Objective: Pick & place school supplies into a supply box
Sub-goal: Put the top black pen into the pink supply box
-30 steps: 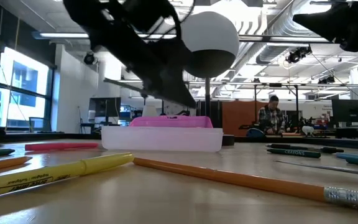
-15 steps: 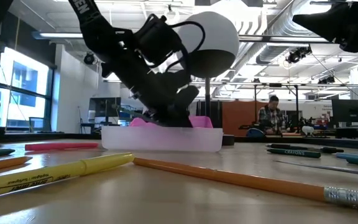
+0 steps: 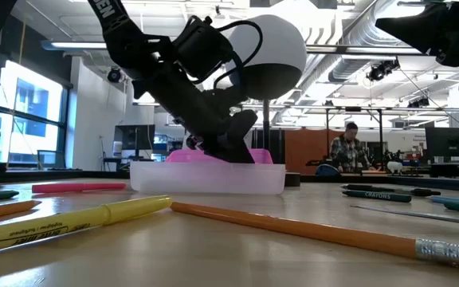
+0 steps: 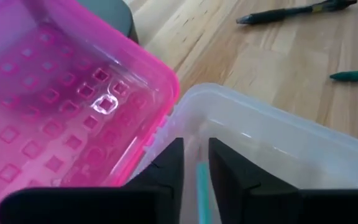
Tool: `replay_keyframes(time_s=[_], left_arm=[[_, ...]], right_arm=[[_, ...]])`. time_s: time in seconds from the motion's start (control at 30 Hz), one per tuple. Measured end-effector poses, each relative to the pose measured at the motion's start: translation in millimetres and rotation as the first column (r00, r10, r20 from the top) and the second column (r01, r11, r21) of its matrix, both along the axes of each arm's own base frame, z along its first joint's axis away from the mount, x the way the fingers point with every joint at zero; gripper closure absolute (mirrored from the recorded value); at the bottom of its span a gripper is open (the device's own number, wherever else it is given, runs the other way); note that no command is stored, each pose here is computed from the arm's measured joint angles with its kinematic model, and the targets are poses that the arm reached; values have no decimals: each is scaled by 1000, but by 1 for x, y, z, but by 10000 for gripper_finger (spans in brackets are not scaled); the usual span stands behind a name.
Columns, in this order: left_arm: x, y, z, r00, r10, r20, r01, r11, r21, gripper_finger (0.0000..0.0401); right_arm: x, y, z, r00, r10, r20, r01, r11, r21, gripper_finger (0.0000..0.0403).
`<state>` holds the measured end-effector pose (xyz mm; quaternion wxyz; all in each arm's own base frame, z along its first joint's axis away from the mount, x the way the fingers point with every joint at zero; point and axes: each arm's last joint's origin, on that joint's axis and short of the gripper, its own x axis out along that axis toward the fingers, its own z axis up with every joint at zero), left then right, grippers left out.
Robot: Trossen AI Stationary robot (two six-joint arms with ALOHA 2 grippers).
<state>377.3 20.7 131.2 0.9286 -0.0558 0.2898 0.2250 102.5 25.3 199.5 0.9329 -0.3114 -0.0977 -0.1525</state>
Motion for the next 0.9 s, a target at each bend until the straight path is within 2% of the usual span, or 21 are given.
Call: replay_keyframes(time_s=[0.13, 0.2, 0.37, 0.5, 0.57, 0.7, 0.9], left_arm=[[1, 0, 2, 1000, -26, -13, 27, 999, 40, 261], [5, 0, 12, 999, -44, -6, 45, 997, 67, 254], [17, 0, 59, 994, -109, -22, 111, 980, 162, 255], [16, 1, 107, 983, -128, -130, 154, 963, 223, 262], [10, 2, 130, 969, -113, -218, 167, 954, 249, 264], [-14, 3, 171, 916, -54, -398, 164, 955, 247, 265], [-65, 2, 222, 867, 21, -498, 97, 973, 209, 267]], right_arm=[[0, 0, 0, 1000, 0, 0, 0, 1000, 0, 402], [0, 0, 0, 1000, 0, 0, 0, 1000, 0, 402], [-1, -1, 2, 1000, -29, 7, 30, 998, -58, 402], [-3, -3, 7, 994, -104, 43, 105, 994, -21, 402], [-4, -5, 7, 990, -130, 51, 129, 991, 37, 402], [-3, -4, 5, 993, -87, 78, 69, 977, 201, 402], [2, -1, -2, 1000, 14, 21, -18, 972, 233, 402]])
